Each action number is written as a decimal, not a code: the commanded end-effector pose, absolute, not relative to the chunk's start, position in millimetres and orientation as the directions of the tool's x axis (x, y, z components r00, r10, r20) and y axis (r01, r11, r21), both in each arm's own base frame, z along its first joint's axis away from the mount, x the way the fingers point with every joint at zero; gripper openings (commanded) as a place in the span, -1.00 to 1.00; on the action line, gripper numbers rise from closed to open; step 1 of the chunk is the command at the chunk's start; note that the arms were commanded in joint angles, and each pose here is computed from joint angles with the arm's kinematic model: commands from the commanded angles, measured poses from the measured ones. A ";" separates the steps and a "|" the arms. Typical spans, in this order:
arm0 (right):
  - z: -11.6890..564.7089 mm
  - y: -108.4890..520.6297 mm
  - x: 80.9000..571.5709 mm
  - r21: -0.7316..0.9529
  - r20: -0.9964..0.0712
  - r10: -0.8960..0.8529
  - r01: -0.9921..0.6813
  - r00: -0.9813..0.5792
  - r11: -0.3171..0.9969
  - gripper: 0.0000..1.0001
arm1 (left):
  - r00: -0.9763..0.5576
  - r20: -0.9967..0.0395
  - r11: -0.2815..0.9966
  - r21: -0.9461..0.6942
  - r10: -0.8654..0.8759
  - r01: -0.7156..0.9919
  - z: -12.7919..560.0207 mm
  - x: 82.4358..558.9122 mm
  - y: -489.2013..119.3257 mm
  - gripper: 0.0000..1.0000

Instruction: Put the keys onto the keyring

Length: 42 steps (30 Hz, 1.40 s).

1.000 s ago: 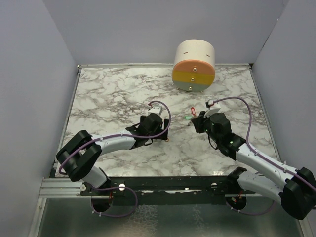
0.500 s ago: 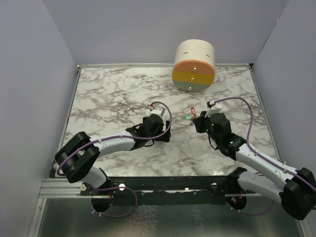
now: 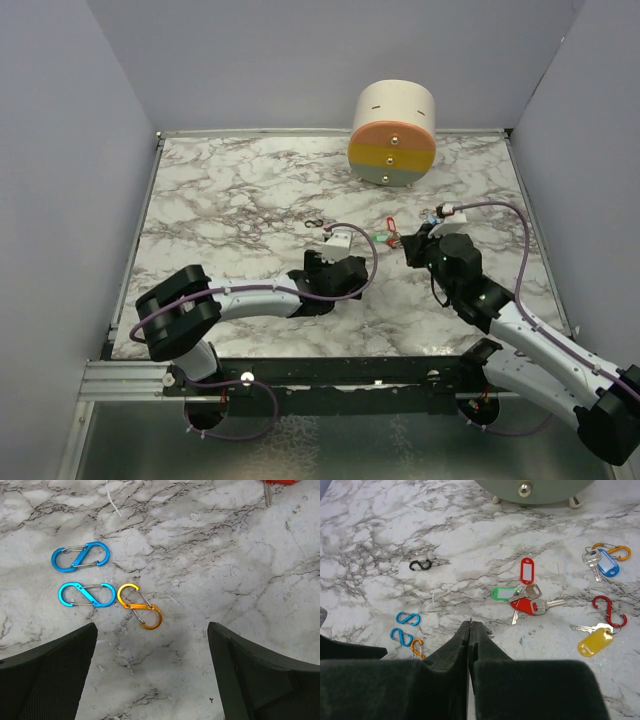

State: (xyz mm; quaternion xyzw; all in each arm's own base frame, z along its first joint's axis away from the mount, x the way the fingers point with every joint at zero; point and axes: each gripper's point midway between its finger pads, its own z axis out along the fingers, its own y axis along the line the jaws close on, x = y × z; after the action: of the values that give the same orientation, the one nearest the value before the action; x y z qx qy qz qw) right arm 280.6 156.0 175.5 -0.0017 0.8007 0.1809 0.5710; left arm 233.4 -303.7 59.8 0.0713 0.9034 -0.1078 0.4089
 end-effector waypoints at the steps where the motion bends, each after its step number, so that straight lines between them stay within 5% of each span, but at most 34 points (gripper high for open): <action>1: 176.6 145.3 276.8 0.284 -0.916 0.216 -0.165 -0.339 0.944 -0.99 | -0.609 -0.792 0.989 -0.122 -0.049 0.078 63.6 237.9 -299.1 0.86; 42: 182.5 136.9 271.1 0.294 -0.918 0.235 -0.148 -0.319 0.944 -0.99 | -0.599 -0.775 0.979 -0.165 -0.201 -0.115 15.1 243.4 -300.5 0.18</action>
State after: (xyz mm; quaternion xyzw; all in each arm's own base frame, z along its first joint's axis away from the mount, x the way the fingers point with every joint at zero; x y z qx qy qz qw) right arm 271.7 141.6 184.5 0.0147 0.7960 0.1715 0.5803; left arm 241.7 -306.7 25.1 -0.0895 0.8935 -0.0679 0.4347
